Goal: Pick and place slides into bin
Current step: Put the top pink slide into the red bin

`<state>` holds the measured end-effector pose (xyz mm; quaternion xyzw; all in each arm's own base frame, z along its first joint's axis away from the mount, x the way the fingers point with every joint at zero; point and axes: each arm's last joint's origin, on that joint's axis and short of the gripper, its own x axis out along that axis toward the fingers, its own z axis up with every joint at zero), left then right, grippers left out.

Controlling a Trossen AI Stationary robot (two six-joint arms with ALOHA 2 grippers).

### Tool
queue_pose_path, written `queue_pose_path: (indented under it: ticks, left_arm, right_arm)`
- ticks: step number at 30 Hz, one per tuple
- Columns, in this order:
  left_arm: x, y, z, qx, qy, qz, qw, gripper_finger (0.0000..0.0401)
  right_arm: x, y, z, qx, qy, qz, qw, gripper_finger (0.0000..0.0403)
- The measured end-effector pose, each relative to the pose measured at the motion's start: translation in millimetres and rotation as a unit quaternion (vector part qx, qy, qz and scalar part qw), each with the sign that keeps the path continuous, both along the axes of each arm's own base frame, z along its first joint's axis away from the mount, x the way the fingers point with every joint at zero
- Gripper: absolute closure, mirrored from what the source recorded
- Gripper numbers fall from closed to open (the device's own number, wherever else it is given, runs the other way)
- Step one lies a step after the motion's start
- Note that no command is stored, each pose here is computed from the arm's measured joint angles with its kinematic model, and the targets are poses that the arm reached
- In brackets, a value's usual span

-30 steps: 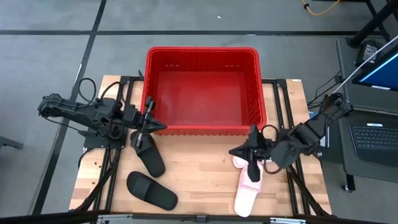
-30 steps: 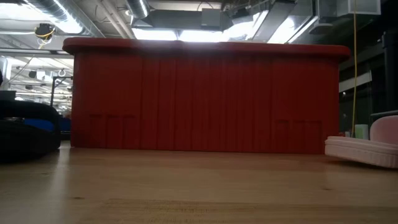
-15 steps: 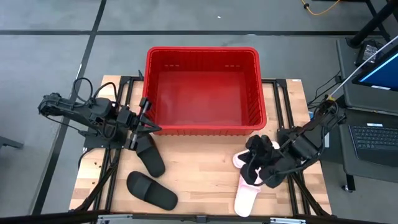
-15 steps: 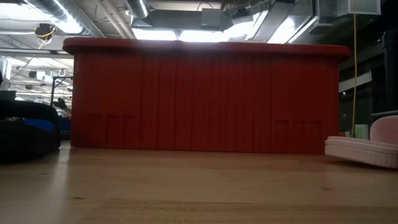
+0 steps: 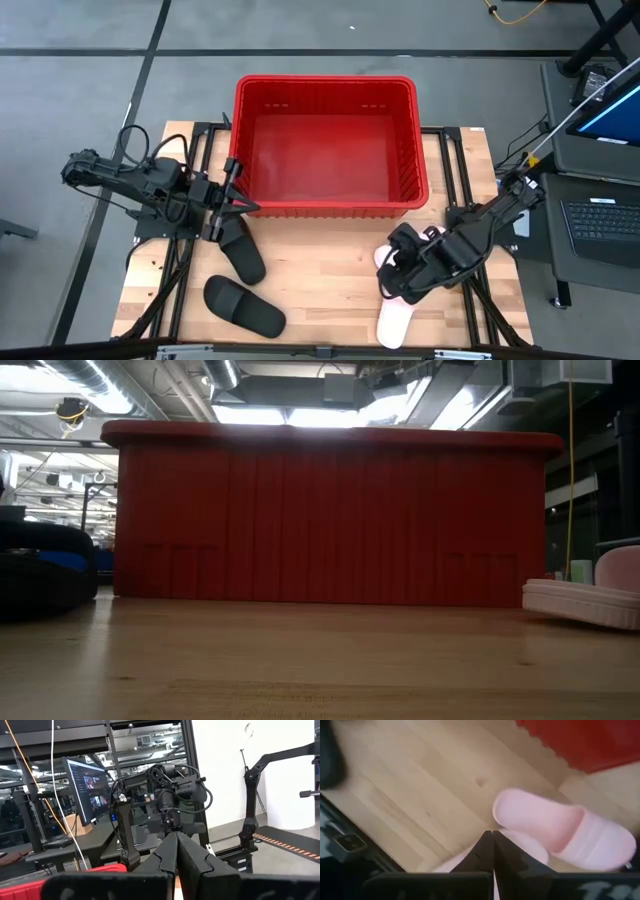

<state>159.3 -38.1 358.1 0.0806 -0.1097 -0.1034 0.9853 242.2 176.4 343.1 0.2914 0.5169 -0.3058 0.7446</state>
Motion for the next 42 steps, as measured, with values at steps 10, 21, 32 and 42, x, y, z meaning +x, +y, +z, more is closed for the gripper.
queue_pose_path:
  ticks: [10, 21, 32, 42]
  left_arm:
    - [0.0, 0.0, 0.0, -0.004, 0.001, -0.001, 1.0, 0.0386]
    - [0.3, 1.0, -0.1, -0.008, 0.002, 0.017, 1.0, 0.036]
    - [0.3, 1.1, -0.2, -0.008, 0.002, 0.017, 1.0, 0.034]
    - [0.3, 1.0, -0.3, -0.008, 0.002, 0.017, 1.0, 0.034]
  right_arm:
    - [6.9, -1.9, -16.7, -0.004, 0.068, -0.062, 0.996, 0.0333]
    - [21.7, 2.5, -36.9, -0.014, 0.091, -0.108, 0.99, 0.0254]
    - [39.3, 10.9, -69.6, -0.025, 0.151, -0.115, 0.982, 0.0242]
    - [27.3, 3.2, -67.7, -0.018, 0.162, -0.118, 0.98, 0.0242]
